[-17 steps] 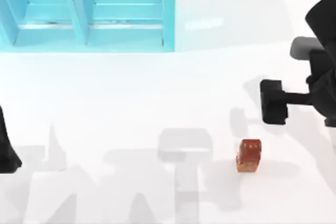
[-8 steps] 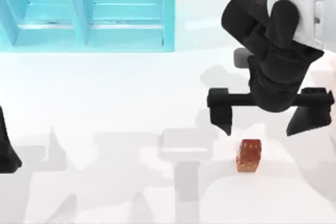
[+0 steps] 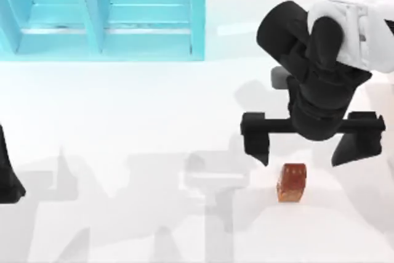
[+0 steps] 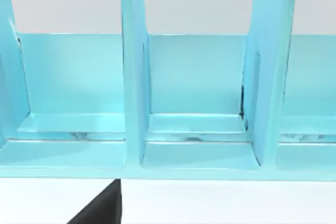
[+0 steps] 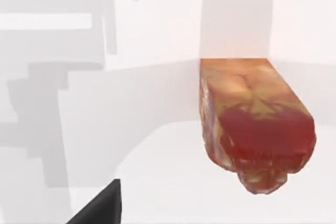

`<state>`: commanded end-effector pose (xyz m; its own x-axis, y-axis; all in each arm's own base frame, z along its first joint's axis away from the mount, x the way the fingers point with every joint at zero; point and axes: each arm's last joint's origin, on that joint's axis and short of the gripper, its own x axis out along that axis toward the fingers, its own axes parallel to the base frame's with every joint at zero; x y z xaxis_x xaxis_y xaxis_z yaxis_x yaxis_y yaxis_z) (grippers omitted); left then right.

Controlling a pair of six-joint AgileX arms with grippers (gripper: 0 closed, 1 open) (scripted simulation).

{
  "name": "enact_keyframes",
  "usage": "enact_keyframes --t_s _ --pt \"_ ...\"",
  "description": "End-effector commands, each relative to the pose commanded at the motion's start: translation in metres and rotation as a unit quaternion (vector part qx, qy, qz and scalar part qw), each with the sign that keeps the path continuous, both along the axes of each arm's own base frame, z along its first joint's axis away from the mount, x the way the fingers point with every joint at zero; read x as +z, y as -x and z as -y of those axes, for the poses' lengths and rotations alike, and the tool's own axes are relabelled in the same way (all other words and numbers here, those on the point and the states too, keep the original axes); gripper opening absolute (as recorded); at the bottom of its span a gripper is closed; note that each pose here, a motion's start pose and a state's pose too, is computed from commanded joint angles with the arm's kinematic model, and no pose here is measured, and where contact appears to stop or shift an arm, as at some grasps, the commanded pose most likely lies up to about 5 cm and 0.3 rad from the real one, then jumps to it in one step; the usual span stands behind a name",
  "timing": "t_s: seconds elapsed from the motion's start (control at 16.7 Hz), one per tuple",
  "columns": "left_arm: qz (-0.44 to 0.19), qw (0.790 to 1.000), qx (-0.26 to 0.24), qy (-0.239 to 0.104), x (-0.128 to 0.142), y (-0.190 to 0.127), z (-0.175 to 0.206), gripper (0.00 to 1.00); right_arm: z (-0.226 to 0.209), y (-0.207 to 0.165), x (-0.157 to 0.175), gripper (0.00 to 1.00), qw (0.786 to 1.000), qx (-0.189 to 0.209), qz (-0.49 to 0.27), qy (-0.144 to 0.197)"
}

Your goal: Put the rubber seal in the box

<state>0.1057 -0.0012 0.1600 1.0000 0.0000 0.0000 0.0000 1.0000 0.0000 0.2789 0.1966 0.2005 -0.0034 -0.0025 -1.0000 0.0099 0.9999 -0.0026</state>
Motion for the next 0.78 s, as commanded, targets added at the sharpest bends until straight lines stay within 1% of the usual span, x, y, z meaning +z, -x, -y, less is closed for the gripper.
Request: enact_keyframes --t_s 0.3,0.42,0.72,0.78 --pt "0.0 1.0 0.0 0.0 0.0 0.0 0.0 1.0 -0.002 -0.001 -0.06 1.0 1.0 0.0 0.006 -0.004" --pt "0.0 1.0 0.0 0.0 0.0 0.0 0.0 1.0 -0.001 0.001 -0.075 1.0 1.0 0.0 0.003 -0.002" --pt "0.0 1.0 0.0 0.0 0.0 0.0 0.0 1.0 0.0 0.002 -0.079 1.0 1.0 0.0 0.002 -0.001" --pt "0.0 1.0 0.0 0.0 0.0 0.0 0.0 1.0 0.0 0.002 -0.079 0.92 1.0 0.0 0.002 -0.001"
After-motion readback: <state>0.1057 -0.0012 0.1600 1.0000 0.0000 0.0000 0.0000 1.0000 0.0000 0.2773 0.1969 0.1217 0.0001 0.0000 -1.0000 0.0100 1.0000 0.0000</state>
